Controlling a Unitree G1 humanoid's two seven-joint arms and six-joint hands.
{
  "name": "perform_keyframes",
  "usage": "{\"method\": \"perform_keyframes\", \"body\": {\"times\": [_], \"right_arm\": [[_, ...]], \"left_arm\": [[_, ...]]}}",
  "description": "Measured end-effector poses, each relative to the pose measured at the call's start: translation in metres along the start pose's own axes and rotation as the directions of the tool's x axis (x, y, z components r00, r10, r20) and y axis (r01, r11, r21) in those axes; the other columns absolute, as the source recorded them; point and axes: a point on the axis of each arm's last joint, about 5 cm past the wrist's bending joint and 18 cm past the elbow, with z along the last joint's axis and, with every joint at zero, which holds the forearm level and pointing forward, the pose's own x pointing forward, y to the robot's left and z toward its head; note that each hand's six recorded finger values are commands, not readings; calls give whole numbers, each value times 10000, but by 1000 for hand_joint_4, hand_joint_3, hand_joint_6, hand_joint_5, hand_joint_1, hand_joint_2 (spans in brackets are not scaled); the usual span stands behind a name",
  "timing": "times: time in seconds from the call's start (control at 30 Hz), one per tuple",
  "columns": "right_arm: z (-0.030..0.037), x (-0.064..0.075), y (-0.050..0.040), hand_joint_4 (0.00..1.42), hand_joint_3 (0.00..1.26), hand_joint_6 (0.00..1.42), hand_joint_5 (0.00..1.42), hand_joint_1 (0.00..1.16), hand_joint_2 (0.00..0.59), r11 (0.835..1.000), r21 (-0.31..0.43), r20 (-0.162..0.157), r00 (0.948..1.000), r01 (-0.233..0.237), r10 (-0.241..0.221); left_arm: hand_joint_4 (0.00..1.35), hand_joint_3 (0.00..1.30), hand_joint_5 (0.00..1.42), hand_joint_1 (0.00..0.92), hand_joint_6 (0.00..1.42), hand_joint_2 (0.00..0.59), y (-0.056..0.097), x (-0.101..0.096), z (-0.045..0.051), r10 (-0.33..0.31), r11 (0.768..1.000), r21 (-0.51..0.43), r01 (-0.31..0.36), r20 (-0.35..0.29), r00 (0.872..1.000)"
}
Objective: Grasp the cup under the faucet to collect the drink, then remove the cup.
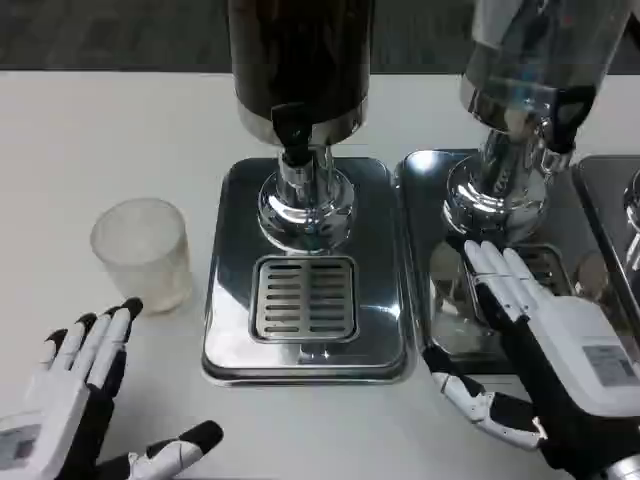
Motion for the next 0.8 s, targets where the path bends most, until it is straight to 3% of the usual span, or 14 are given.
{"method": "perform_keyframes", "body": {"times": [0.47,0.8], "right_arm": [[-2,-1,2,0,15,149,0,509,369,10000,25,-22,10000,-3,3],[-1,-2,4,0,15,159,0,508,369,10000,29,-25,10000,-3,3]], "left_arm": [[0,0,0,0,0,63,13,13,-6,104,9998,-148,-104,9,9999],[0,0,0,0,0,41,75,41,-75,1095,9884,-1071,-1078,101,9939]]}}
